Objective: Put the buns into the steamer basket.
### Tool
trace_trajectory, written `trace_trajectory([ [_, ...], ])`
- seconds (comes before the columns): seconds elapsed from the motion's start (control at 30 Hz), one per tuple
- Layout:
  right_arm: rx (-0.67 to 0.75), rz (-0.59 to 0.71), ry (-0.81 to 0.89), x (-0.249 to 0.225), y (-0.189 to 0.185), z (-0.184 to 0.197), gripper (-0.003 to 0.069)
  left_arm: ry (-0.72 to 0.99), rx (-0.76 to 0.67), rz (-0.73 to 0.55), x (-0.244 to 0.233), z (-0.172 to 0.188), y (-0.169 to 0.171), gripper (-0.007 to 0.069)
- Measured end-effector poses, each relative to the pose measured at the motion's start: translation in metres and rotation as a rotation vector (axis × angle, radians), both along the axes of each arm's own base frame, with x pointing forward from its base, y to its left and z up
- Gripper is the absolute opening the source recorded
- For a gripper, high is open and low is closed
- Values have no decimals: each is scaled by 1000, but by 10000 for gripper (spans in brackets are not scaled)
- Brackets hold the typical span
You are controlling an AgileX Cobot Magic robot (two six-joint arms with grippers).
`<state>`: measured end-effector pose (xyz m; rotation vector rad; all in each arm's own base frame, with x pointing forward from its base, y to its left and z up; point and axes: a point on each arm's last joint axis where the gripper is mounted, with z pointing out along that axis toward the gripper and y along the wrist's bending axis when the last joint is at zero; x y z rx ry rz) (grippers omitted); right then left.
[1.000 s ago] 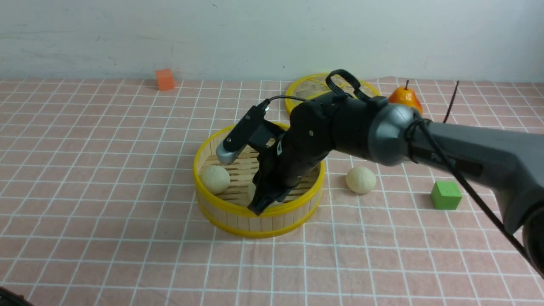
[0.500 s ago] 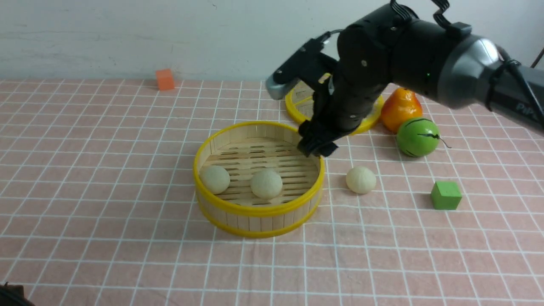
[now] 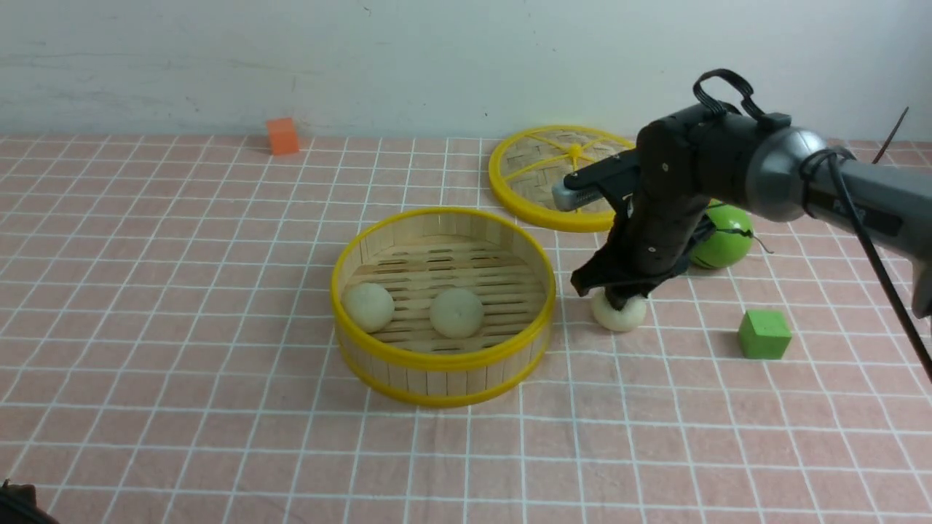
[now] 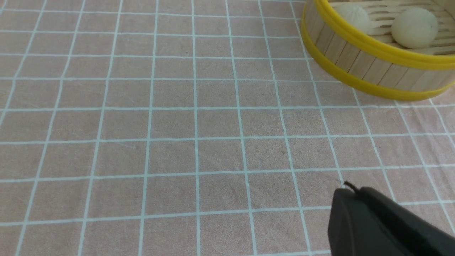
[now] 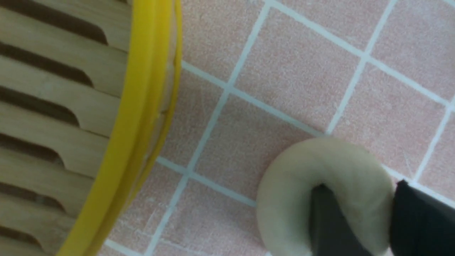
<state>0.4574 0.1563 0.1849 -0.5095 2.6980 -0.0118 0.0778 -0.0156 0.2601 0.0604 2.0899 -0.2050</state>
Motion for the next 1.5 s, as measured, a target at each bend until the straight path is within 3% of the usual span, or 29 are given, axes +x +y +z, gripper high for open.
trace_trajectory([
  [0.1,-5,34,-17,0,0,8,66,-4,-1,-1,0,0,0,-13],
  [0.17,4,48,-36,0,1,23,15,-5,0,-1,0,0,0,-13],
  [0.2,8,47,-40,0,1,25,13,-5,0,-1,0,0,0,-13],
  [0.33,123,107,-203,-1,17,97,8,-18,-4,-3,1,1,0,-13],
  [0.43,176,200,-274,-6,37,117,8,-30,-8,-6,1,2,-1,-13],
  [0.57,215,317,-311,-8,70,106,8,-37,-10,-7,1,3,-1,-10],
  [0.63,219,350,-322,-1,86,79,21,-40,-10,-8,2,3,-1,-7],
  [0.83,219,339,-284,14,95,27,198,-40,-10,-8,2,3,-1,-2],
  [0.87,220,337,-270,14,96,22,266,-41,-10,-8,2,3,-1,-1],
  [1.0,217,340,-246,12,95,23,429,-42,-10,-8,2,3,-1,2],
  [1.1,211,355,-216,6,93,40,479,-42,-10,-8,2,3,-1,3],
  [1.2,203,392,-217,-15,84,108,499,-42,-10,-8,2,3,-1,3],
  [1.3,194,412,-280,-56,62,198,447,-42,-10,-8,2,3,-1,5],
  [1.33,192,403,-322,-74,51,230,398,-42,-10,-8,2,3,-1,6],
  [1.37,195,402,-329,-77,49,234,398,-42,-10,-8,2,3,-1,6],
  [1.47,207,356,-451,-124,21,297,229,-42,-10,-8,2,3,-1,11],
  [1.5,224,326,-489,-141,11,316,141,-42,-10,-8,2,3,-1,14],
])
